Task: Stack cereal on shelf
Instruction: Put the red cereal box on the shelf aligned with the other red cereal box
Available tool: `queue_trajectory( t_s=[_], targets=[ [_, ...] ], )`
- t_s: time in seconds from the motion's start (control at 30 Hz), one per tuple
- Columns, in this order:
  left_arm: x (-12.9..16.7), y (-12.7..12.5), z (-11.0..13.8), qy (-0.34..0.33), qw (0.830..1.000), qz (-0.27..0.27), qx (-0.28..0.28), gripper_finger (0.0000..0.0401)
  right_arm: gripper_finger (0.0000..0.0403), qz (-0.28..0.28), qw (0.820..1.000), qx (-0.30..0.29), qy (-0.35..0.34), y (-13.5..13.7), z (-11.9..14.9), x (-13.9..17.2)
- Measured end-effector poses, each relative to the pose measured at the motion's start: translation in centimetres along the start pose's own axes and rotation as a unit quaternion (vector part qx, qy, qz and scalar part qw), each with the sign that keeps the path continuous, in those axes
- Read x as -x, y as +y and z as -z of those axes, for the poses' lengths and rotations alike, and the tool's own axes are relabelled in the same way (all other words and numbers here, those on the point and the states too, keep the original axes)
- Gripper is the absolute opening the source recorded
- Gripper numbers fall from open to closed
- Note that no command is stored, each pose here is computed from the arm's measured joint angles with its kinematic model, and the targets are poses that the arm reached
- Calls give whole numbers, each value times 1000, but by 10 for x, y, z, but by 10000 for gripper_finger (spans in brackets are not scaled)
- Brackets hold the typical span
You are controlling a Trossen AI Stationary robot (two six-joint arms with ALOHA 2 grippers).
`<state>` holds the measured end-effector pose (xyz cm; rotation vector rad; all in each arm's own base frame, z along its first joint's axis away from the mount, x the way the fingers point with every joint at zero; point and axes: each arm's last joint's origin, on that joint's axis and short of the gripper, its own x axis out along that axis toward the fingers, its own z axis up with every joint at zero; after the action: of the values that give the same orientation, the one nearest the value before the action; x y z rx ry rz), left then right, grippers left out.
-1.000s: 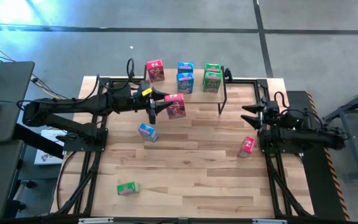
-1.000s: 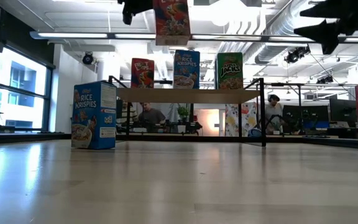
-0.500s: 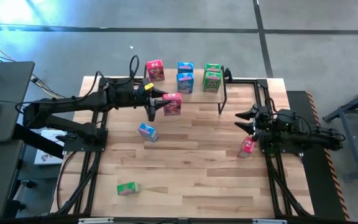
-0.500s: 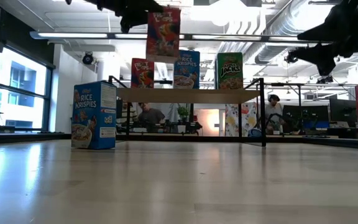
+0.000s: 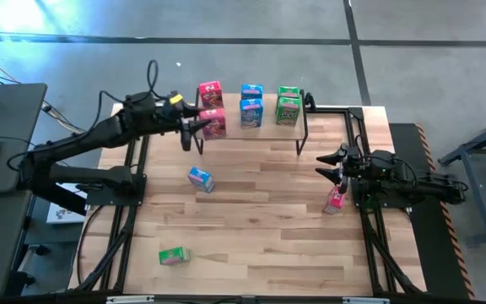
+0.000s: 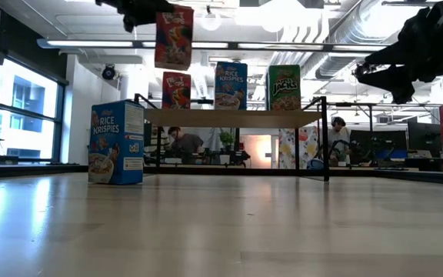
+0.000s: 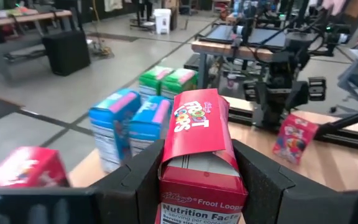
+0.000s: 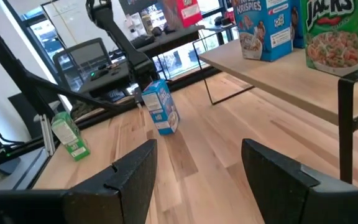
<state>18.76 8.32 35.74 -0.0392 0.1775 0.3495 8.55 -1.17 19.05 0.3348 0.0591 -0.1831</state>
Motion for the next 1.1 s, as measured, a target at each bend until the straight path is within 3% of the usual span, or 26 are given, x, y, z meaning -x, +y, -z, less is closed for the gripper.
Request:
queue_trajectory(
  t_s=[0.33,1.1],
  targets=[
    [8,17,1,12,999,-29,-23,160,227,8,1000,-10,21,-1,4,0],
    [-18,54,19,52,997,9,-55,160,227,8,1000,-12,20,-1,4,0]
  ],
)
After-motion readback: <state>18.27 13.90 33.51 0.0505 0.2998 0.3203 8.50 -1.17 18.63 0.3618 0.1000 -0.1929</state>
